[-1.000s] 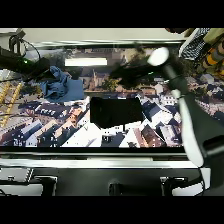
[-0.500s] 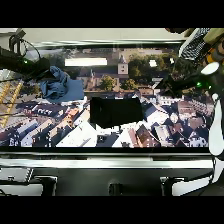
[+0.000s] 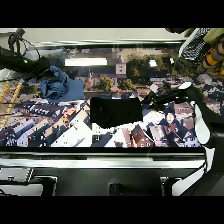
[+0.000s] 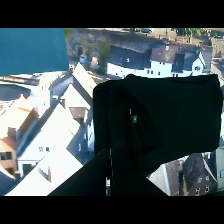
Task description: Fold the clothes and pants, and hang the long-sleeved shirts on hangers.
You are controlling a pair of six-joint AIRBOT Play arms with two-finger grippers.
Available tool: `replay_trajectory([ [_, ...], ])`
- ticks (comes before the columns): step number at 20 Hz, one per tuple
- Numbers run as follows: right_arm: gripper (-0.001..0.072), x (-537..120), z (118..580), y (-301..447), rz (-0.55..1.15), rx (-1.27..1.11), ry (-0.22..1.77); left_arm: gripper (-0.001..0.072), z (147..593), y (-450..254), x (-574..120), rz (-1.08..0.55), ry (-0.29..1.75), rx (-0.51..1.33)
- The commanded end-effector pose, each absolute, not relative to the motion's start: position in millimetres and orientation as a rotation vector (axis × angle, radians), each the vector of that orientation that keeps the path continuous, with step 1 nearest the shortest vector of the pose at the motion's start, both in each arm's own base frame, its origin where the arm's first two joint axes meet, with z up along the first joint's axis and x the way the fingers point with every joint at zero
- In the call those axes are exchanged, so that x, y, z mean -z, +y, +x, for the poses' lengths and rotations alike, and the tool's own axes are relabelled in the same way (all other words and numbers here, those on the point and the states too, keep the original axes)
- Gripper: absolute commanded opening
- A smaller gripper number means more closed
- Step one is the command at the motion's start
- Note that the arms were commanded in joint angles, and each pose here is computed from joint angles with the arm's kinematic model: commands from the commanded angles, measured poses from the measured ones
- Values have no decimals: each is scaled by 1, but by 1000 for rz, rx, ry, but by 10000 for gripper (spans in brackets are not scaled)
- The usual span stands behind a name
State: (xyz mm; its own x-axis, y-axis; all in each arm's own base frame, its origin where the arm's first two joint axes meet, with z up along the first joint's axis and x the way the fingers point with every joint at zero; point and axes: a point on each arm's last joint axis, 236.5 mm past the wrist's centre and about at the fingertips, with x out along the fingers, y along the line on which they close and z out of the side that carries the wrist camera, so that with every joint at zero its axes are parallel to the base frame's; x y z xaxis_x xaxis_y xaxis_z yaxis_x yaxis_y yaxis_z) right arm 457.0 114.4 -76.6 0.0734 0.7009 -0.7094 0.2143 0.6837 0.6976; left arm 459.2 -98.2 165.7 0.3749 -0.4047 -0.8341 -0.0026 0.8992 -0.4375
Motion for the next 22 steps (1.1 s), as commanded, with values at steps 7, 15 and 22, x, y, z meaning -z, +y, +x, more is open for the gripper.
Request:
replay_trajectory([
  [7, 28, 75, 454, 171, 800, -554, 1489, 17, 462, -98, -163, -402, 1167, 263],
  [15, 27, -61, 526, 122, 948, -472, 1205, 17, 462, -98, -163, -402, 1167, 263],
  [22, 27, -162, 580, 10, 1112, -281, 875, 16, 462, -98, -163, -402, 1167, 263],
])
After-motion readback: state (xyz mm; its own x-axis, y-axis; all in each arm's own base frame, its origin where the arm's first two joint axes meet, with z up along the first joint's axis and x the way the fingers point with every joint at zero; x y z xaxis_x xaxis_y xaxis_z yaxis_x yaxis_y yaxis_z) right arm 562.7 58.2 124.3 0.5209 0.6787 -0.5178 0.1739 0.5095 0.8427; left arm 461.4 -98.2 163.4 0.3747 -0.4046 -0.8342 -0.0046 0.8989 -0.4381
